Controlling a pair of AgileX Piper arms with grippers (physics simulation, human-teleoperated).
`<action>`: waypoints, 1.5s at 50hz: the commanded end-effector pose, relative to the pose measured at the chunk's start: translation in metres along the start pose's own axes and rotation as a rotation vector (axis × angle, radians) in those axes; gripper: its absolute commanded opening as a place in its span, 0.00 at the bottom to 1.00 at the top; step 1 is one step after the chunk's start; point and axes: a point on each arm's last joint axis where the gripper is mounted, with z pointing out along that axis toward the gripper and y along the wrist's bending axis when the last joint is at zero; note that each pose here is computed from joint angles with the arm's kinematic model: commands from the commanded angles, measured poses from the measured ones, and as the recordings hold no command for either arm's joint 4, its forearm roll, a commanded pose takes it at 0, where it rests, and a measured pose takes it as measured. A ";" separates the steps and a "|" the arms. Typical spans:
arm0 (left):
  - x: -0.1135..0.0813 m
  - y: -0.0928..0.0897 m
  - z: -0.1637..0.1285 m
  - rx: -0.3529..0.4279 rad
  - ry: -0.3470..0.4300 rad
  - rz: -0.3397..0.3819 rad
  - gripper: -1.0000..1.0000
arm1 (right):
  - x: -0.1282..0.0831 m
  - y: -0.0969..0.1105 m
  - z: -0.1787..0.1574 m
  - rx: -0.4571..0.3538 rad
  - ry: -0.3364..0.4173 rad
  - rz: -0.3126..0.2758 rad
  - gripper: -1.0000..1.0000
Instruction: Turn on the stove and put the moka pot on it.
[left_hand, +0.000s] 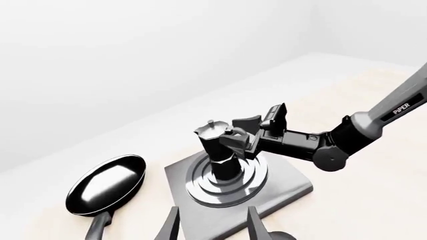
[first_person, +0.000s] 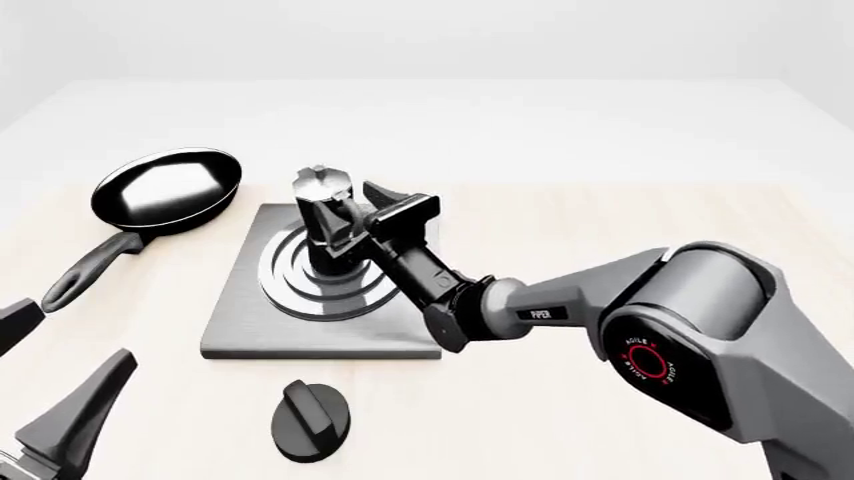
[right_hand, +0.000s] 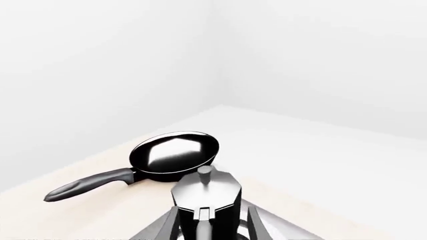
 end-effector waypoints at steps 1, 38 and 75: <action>0.001 0.000 0.001 0.003 0.001 0.001 1.00 | -0.005 -0.001 -0.002 0.002 -0.013 0.000 1.00; 0.000 0.000 0.000 0.002 0.000 0.006 1.00 | -0.109 0.022 -0.055 -0.053 -0.230 0.039 1.00; 0.000 0.000 0.000 -0.004 0.002 0.011 1.00 | -0.163 0.019 -0.096 -0.051 -0.342 0.056 1.00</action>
